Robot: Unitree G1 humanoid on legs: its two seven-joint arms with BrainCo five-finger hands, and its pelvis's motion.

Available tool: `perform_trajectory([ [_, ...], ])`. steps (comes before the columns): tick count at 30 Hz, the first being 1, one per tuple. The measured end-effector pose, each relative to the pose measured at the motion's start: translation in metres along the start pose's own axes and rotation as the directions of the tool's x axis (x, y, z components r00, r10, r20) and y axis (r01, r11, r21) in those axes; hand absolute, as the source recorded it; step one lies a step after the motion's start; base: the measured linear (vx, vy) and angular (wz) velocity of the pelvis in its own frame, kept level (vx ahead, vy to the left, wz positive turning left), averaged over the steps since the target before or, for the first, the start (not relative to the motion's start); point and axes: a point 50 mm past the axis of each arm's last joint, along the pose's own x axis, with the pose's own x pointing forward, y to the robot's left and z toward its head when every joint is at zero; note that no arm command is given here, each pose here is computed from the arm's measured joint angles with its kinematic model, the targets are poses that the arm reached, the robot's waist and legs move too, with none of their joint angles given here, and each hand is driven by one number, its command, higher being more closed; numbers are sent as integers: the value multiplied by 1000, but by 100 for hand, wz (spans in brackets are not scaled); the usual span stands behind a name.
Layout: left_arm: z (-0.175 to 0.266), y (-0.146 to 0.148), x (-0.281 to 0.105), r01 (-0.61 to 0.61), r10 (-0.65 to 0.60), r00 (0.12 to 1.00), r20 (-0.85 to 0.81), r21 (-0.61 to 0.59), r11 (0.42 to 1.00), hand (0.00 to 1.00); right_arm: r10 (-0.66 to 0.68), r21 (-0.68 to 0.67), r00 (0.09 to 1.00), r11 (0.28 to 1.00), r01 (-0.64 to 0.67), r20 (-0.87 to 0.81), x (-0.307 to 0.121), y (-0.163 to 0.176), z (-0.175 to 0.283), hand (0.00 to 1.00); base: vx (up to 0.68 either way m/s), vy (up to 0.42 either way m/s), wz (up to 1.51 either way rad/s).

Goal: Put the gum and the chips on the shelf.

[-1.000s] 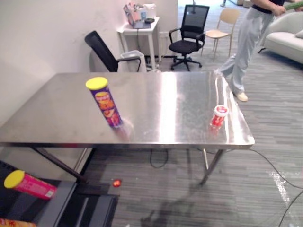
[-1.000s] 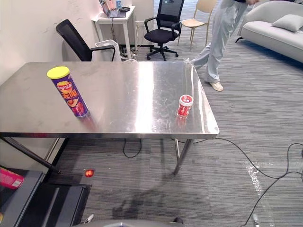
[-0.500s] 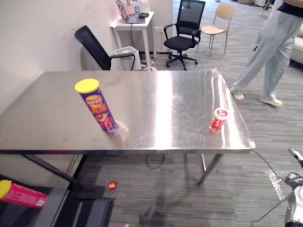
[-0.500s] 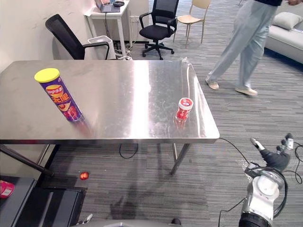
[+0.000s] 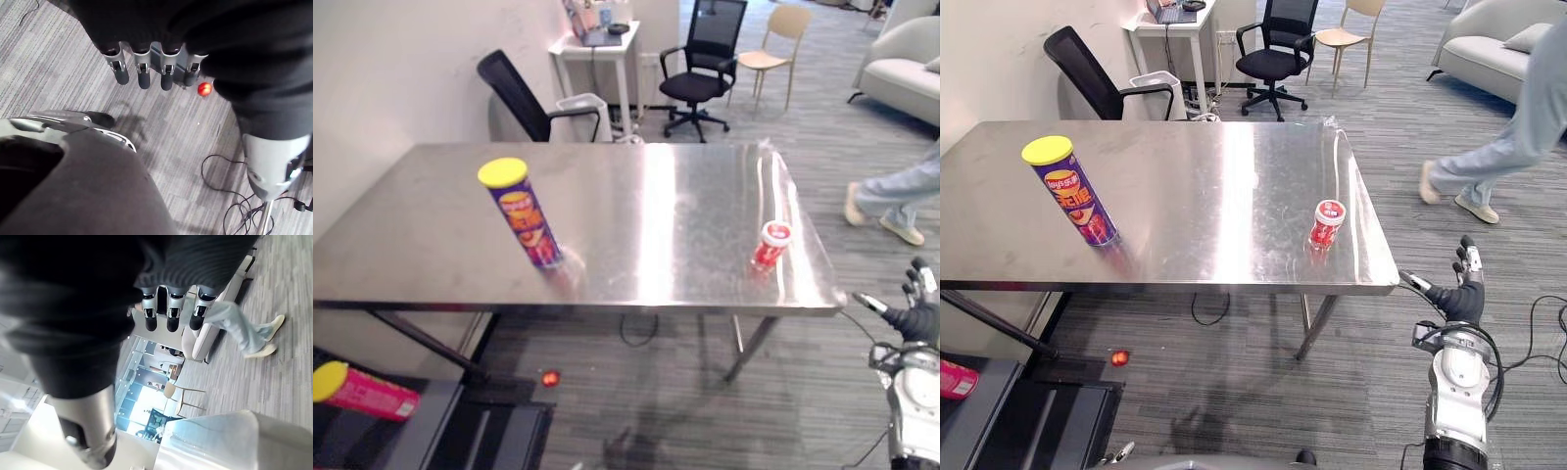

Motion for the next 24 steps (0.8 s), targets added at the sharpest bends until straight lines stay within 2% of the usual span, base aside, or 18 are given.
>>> perform_trajectory([
  [9,-5,3,-2,-8,8,1000,-13,2,1000,0,100,32,992,994,-103,70,9,28,16,0,-6,-6,3],
  [24,0,4,-1,-26,26,1000,1,12,1000,0,78,98,988,991,-92,133,39,51,36,0,1,-1,1],
])
